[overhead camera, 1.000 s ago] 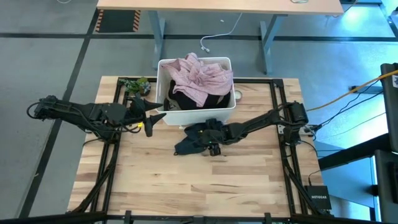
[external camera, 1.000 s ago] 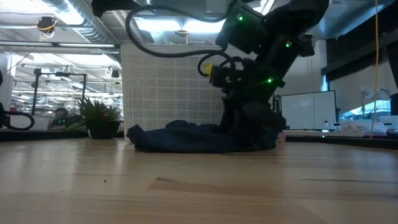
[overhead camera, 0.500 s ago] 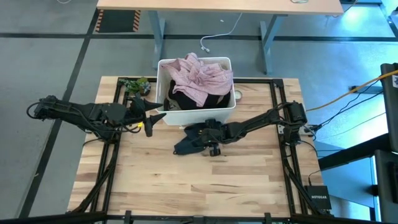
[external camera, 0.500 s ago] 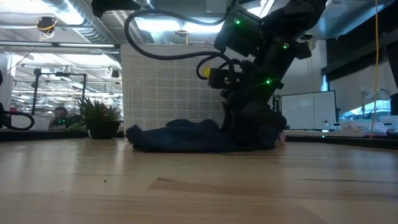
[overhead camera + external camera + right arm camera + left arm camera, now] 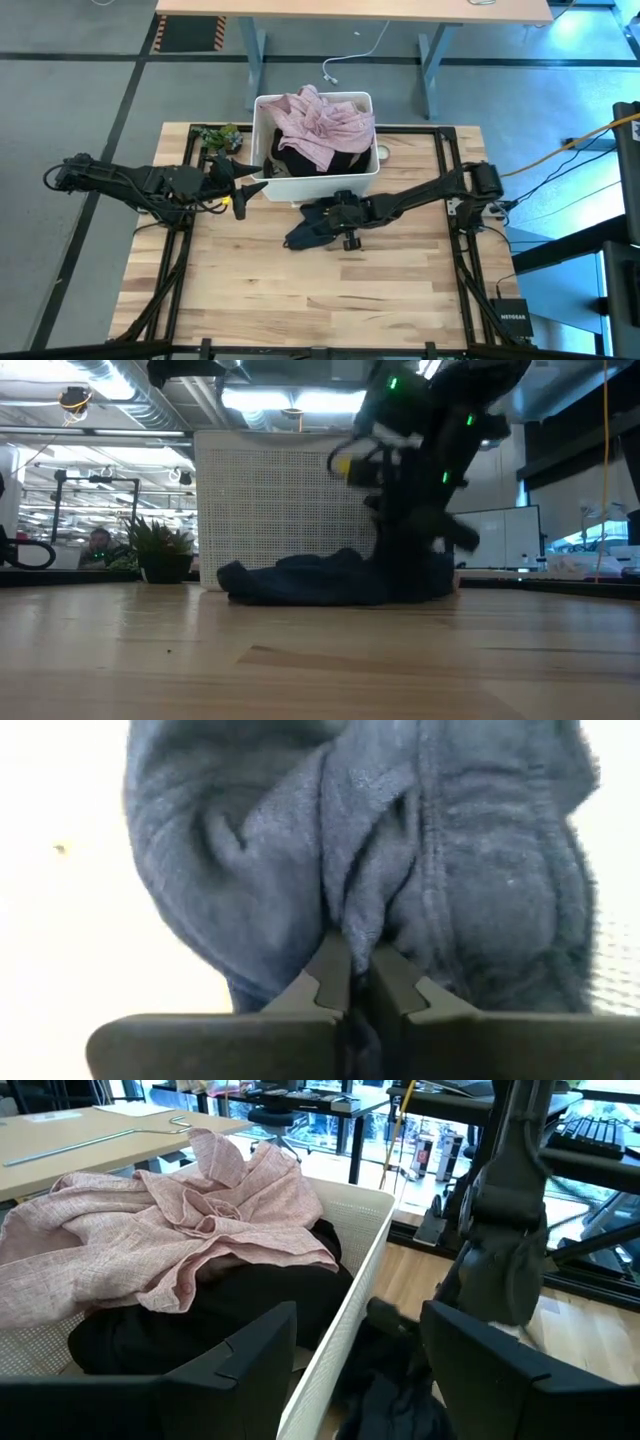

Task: Sort clothes
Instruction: Put the blue shorts into the white bin

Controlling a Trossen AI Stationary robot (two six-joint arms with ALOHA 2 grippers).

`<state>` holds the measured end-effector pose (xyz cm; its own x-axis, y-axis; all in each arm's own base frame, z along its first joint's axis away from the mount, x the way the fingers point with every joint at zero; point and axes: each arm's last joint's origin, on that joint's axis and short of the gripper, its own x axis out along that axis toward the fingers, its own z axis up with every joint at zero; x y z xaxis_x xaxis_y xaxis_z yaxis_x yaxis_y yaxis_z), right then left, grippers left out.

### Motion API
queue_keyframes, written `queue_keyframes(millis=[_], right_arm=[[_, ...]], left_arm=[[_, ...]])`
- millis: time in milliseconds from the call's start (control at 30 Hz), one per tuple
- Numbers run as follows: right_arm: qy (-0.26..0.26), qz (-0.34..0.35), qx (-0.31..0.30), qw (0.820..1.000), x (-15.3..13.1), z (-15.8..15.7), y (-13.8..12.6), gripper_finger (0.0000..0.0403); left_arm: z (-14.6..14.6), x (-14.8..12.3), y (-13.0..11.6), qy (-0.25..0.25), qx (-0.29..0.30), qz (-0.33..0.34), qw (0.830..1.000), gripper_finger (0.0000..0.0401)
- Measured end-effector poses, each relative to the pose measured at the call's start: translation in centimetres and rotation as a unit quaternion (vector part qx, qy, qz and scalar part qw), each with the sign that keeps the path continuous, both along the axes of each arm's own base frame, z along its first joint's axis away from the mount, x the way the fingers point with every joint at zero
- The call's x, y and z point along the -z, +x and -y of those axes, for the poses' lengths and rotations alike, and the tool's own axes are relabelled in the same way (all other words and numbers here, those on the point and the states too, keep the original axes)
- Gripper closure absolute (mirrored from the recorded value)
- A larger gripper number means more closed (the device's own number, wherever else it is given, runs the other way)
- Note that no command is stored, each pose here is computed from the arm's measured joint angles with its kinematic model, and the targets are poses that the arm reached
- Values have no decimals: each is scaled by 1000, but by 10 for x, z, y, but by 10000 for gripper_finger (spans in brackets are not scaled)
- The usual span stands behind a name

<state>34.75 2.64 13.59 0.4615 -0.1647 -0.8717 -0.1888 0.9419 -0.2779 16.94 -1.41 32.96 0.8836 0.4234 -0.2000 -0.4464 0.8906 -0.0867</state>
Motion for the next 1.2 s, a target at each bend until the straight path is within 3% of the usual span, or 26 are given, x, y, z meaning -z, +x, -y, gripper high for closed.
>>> queue_keyframes(millis=[233, 467, 767, 1067, 1200], right_arm=[[0, 67, -7, 998, -61, -4, -17, 386], [-27, 174, 1, 984, -124, 1, -42, 388], [-44, 344, 49, 937, -190, 35, -65, 388], [1, 392, 42, 919, -201, 50, -68, 388], [-16, 438, 58, 897, -212, 51, -67, 387]], left_arm=[[0, 0, 0, -1, 0, 0, 1000, 192], [0, 0, 0, -1, 0, 1, 1000, 192], [0, 0, 0, 0, 0, 0, 1000, 192], [0, 0, 0, 0, 0, 0, 1000, 192], [0, 0, 0, 0, 0, 0, 1000, 192]])
